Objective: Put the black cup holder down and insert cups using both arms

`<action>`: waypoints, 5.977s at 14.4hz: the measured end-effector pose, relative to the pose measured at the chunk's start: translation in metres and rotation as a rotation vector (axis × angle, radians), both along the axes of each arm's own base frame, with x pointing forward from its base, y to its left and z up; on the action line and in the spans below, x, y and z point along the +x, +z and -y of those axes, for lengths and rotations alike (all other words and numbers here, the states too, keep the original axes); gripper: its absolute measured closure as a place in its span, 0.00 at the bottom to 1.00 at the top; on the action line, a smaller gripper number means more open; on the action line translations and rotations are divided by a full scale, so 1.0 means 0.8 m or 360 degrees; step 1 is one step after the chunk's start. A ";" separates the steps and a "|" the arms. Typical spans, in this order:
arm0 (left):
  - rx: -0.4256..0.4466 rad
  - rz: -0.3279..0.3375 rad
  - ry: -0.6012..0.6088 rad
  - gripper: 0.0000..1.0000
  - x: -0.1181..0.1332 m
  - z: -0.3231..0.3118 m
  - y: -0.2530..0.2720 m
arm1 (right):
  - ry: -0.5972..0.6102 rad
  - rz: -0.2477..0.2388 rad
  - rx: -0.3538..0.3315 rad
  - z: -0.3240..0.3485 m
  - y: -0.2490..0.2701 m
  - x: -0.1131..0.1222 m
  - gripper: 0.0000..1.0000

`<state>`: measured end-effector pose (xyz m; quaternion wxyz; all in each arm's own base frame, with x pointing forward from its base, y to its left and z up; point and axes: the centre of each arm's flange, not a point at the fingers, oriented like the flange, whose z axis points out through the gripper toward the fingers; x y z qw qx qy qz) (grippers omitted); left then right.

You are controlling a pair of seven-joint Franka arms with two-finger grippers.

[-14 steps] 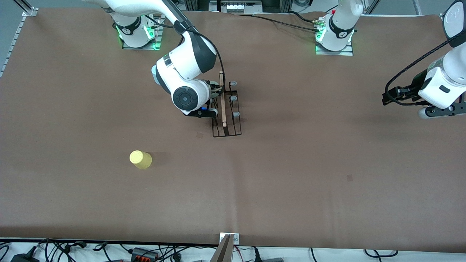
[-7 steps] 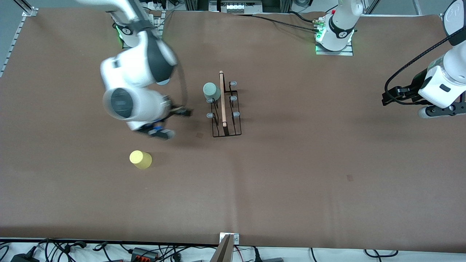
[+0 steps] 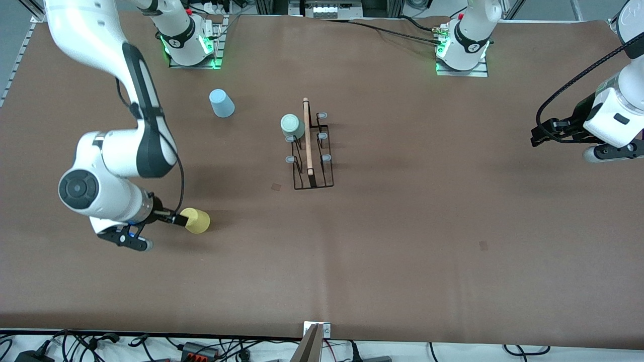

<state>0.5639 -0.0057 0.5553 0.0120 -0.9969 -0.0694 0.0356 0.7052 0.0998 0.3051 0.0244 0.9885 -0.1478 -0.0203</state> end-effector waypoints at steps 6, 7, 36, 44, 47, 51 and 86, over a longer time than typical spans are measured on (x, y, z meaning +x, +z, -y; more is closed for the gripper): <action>0.0000 0.0000 0.0000 0.00 0.000 0.000 0.000 | -0.0013 0.0008 0.0078 -0.022 -0.027 0.006 0.00; 0.0000 0.0000 0.0000 0.00 0.000 0.000 0.000 | -0.0018 -0.0001 0.0108 -0.023 -0.031 0.005 0.00; -0.0001 0.0030 0.0003 0.00 0.003 -0.001 0.002 | 0.0388 -0.0138 0.0141 -0.356 0.131 -0.121 0.34; -0.0001 0.0030 0.0003 0.00 0.003 -0.001 0.002 | 0.0355 -0.0223 0.0098 -0.410 0.096 -0.162 0.34; -0.0001 0.0030 0.0003 0.00 0.003 -0.001 0.002 | 0.0360 -0.0261 0.0101 -0.418 0.081 -0.170 0.34; -0.0001 0.0030 0.0003 0.00 0.003 -0.001 0.002 | 0.0368 -0.0291 0.0108 -0.425 0.073 -0.178 0.34; -0.0001 0.0030 0.0002 0.00 0.003 -0.001 0.002 | 0.0151 0.0145 0.0080 -0.059 0.285 -0.041 0.00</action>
